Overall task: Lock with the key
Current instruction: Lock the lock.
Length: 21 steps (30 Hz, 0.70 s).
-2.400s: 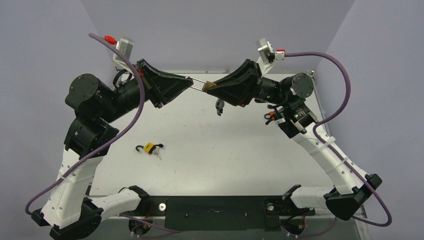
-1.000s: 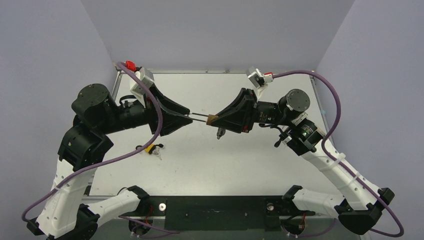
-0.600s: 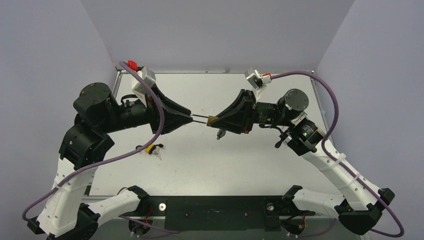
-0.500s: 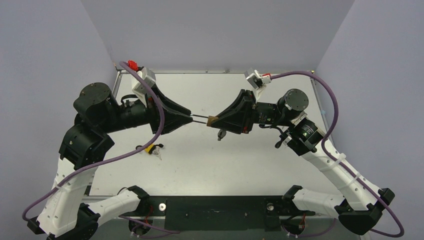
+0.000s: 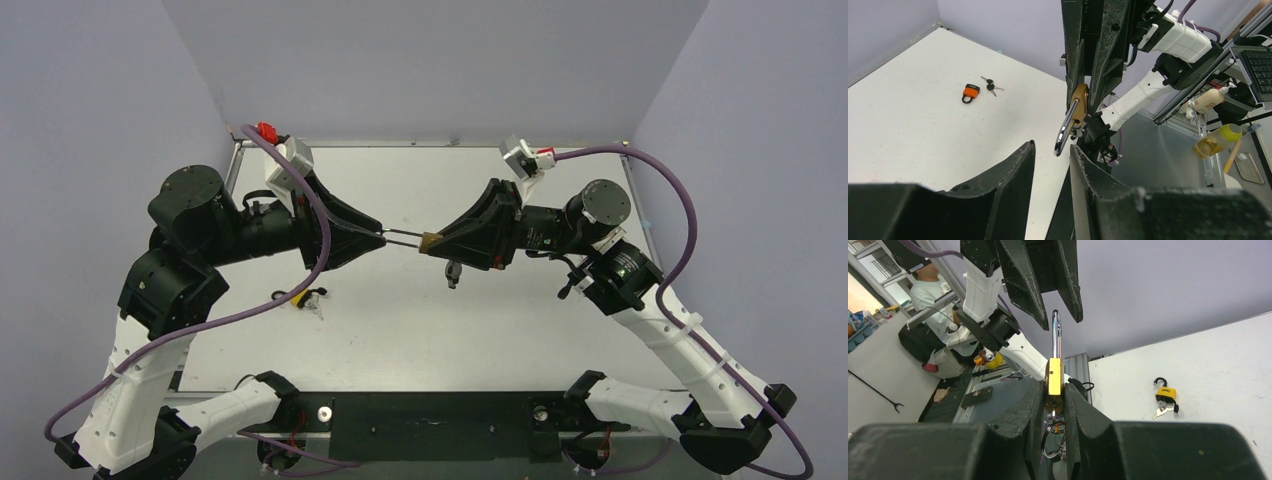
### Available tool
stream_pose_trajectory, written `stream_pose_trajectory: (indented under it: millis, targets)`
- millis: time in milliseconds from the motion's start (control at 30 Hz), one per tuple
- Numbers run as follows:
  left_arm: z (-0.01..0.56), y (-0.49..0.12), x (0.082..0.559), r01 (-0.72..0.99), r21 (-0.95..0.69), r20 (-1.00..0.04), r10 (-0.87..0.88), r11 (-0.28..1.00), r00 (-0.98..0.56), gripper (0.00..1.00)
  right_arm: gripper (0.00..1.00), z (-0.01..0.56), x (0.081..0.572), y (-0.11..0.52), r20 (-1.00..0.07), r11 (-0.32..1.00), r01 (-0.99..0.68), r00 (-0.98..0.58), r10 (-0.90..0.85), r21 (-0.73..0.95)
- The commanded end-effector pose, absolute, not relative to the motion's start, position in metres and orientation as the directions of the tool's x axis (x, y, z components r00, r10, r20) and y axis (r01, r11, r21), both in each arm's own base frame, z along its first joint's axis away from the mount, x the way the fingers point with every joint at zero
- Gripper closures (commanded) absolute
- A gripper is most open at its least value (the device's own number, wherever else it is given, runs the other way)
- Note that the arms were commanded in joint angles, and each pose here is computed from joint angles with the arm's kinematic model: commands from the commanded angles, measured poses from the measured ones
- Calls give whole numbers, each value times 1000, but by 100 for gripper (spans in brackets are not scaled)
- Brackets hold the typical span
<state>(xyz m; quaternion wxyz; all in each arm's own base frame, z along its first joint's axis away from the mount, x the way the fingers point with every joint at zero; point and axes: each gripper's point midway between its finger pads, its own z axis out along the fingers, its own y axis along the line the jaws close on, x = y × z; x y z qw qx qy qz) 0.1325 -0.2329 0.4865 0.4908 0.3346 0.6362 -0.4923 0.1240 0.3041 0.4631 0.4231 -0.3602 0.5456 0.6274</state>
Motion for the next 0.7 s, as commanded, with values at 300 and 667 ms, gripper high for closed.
stream_pose_trajectory:
  millis: [300,667]
  targets:
    - [496,-237,120,938,-277,-961,-61,207,-270,72,100,491,117,296,-932,-56,-954,-299,205,294]
    - [497,-241,117,942,-289,-957,-71,172,-280,76,100,489,115,297,-932,-66,-953,-304,197,297]
